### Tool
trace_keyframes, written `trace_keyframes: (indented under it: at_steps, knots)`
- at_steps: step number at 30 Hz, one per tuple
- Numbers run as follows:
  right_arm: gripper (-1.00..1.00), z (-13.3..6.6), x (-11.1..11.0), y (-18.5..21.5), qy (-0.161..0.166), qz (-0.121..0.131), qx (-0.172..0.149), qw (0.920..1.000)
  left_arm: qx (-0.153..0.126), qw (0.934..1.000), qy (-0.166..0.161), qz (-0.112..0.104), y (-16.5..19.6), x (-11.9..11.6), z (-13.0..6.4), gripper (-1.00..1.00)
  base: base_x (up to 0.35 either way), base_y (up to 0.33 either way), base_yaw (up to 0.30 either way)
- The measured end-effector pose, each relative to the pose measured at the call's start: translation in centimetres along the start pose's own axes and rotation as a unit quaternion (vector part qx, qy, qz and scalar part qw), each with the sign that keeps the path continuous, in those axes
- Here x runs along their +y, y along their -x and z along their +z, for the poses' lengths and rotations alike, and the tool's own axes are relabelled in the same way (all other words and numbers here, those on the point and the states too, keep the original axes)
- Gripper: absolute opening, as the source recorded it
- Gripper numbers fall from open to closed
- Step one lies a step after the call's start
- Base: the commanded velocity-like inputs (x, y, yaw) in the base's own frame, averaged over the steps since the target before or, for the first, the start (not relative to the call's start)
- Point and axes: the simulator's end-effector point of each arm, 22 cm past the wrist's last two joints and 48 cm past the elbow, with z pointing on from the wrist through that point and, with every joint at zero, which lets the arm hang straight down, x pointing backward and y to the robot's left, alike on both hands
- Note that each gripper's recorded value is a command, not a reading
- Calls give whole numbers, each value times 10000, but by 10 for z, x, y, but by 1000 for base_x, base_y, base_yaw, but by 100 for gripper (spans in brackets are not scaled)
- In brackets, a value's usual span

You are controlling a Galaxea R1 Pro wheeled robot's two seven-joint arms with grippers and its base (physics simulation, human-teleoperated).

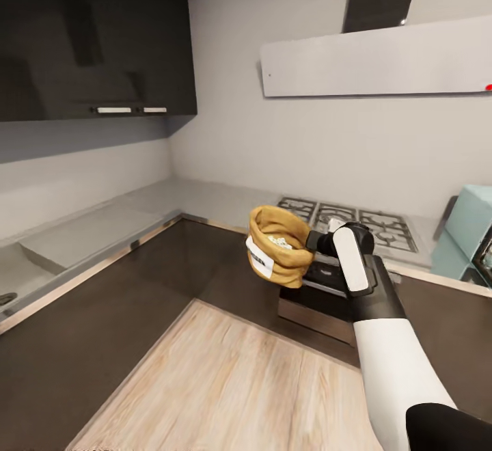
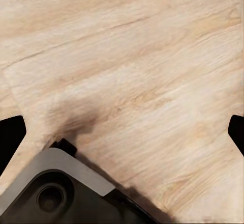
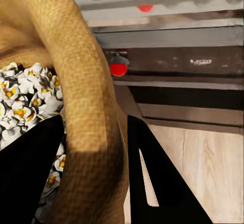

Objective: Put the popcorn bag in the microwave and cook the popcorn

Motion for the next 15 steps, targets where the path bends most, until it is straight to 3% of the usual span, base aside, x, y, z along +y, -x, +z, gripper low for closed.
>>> trace_keyframes:
  at_steps: [15]
  knots:
    - [-100,4,-4,-3,-65,-3,38,10000,119,9999,93,10,-10,8,2,100,-322,-191,-277]
